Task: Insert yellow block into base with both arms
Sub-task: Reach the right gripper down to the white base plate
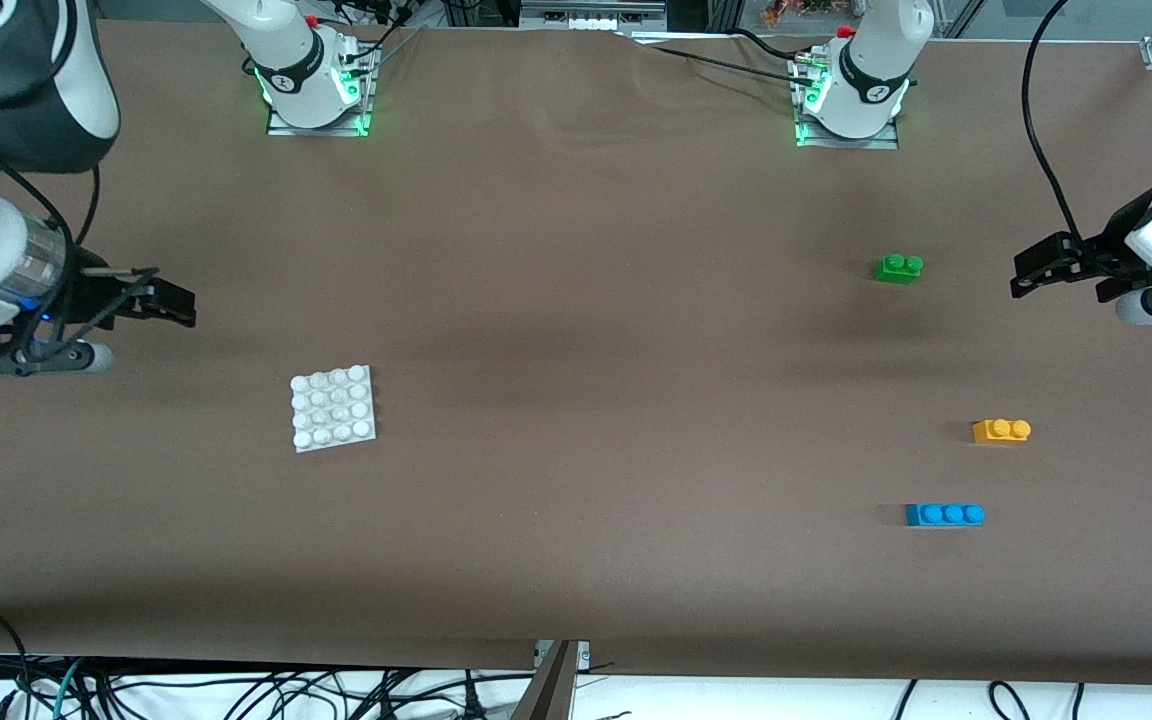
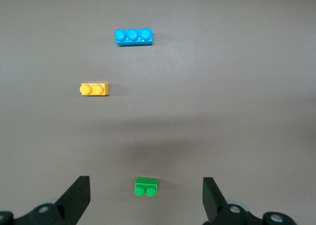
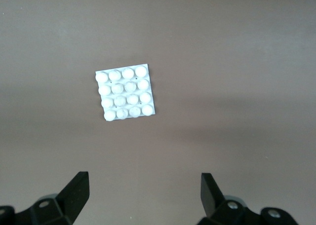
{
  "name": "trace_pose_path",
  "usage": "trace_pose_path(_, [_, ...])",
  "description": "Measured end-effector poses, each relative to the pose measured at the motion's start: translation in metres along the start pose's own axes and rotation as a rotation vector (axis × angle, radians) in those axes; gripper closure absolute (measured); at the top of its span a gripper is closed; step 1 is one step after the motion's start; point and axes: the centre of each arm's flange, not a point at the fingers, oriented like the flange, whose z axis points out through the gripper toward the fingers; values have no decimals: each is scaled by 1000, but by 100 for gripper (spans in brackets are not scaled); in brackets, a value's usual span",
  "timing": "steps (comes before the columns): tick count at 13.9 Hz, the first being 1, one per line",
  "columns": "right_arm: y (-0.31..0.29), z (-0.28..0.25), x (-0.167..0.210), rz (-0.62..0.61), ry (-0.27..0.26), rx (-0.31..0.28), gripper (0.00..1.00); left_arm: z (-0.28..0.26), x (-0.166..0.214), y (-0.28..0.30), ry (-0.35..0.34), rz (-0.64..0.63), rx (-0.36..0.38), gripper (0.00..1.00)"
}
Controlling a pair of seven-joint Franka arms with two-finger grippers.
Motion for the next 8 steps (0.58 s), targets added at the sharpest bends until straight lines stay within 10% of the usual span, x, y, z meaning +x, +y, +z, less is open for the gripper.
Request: trace_pose_path(8, [-8, 156, 23, 28, 63, 54, 0, 0, 0, 0, 0, 0, 0, 0])
